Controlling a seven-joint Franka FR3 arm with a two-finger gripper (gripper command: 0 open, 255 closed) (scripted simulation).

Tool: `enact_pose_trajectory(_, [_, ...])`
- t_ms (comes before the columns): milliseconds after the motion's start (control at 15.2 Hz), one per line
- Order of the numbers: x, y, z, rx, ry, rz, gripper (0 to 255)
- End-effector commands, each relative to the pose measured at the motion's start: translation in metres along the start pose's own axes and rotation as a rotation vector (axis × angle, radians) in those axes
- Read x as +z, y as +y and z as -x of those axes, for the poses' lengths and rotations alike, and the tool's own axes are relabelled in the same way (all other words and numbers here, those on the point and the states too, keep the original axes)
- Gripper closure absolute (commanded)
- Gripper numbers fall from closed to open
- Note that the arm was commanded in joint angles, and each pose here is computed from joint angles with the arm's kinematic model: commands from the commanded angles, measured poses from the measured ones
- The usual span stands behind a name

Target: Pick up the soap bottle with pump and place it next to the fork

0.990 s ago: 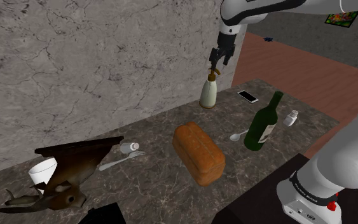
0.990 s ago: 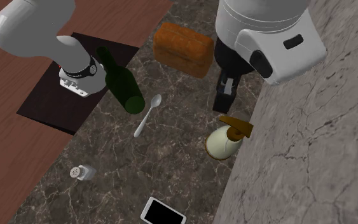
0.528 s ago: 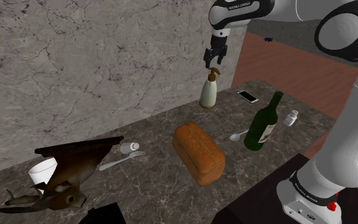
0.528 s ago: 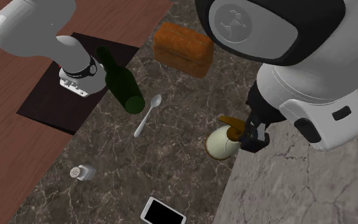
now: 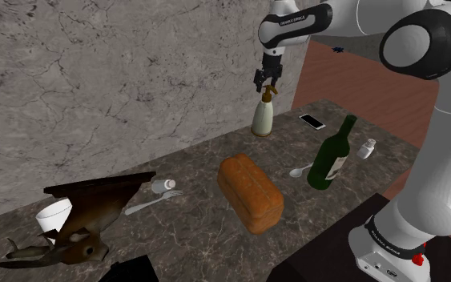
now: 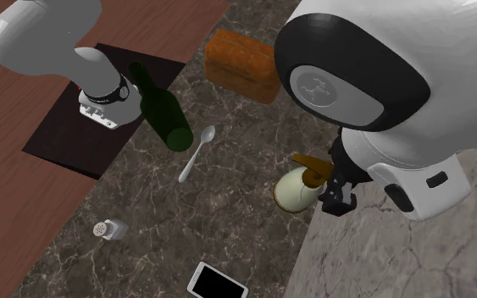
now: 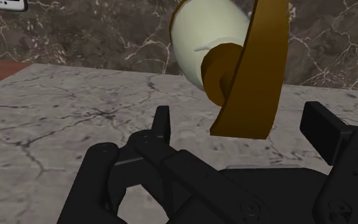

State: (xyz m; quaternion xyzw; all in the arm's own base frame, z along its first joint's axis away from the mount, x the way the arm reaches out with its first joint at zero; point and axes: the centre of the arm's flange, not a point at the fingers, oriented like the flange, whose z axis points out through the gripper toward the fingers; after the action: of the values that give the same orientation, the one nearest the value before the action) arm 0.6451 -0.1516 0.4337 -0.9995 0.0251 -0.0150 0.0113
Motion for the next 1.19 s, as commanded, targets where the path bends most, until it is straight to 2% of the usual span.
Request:
enact_pose_trajectory(0, [0.0071, 0.0000, 0.0006, 0.000, 0.000, 0.000, 0])
enact_pose_trajectory(462, [0.0070, 0.0000, 0.0005, 0.000, 0.000, 0.000, 0])
enact_pose_trajectory(528, [0.0070, 0.0000, 0.0005, 0.000, 0.000, 0.000, 255])
enact_pose_trajectory(1122, [0.0071, 0.0000, 0.0006, 0.000, 0.000, 0.000, 255])
